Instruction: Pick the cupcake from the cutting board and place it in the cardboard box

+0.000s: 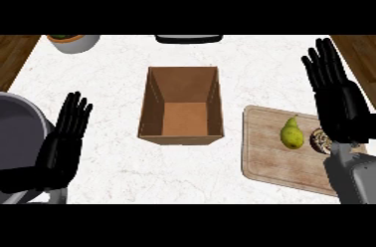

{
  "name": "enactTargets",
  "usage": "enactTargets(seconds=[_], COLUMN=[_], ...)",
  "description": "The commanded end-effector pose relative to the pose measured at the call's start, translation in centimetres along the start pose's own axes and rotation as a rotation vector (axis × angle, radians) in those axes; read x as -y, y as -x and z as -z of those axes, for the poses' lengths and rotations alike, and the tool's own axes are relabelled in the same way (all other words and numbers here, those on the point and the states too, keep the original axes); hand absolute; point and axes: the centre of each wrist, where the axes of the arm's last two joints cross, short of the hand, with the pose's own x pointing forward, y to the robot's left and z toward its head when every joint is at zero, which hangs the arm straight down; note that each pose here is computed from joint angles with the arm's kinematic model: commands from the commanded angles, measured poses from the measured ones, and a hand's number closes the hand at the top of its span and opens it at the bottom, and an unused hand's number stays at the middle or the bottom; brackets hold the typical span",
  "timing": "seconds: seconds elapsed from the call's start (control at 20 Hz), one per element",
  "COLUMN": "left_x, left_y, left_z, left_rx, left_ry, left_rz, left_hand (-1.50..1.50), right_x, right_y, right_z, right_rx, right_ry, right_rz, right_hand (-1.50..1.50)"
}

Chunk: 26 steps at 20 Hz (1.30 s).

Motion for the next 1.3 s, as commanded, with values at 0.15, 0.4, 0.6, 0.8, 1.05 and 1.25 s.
enactTargets(seconds=[0.15, 0.4, 0.6, 0.8, 1.05, 1.25], left_x=[-3.5, -5.2, -3.0, -4.0, -3.8, -2.7], left_y=[0.7, 0.8, 1.1, 0.5, 1.2, 0.9], left_z=[0.1, -0.7, -0.1, -0.5, -0.3, 0.3], left_rx=[-0.102, -0.193, -0.225, -0.246, -0.253, -0.233], left_ry=[-0.055, -0.059, -0.043, -0.033, -0.037, -0.036], left_rz=[0.303, 0.406, 0.426, 0.444, 0.451, 0.458], left_hand=[0.0, 0.0, 0.0, 0.0, 0.0, 0.0], right_x=[8.2, 15.7, 13.1, 14.9, 18.6, 18.3], right_y=[-1.0, 3.2, 7.1, 6.2, 4.8, 2.4], right_z=[-0.2, -4.1, -5.3, -6.7, -9.4, -8.1], right_rx=[0.143, -0.138, -0.04, -0.108, -0.399, -0.617], right_ry=[0.343, 0.823, 0.98, 0.828, 0.608, 0.407], right_rz=[-0.135, -0.519, -0.405, -0.598, -0.871, -0.964], right_hand=[-1.5, 1.5, -1.5, -1.5, -1.5, -1.5])
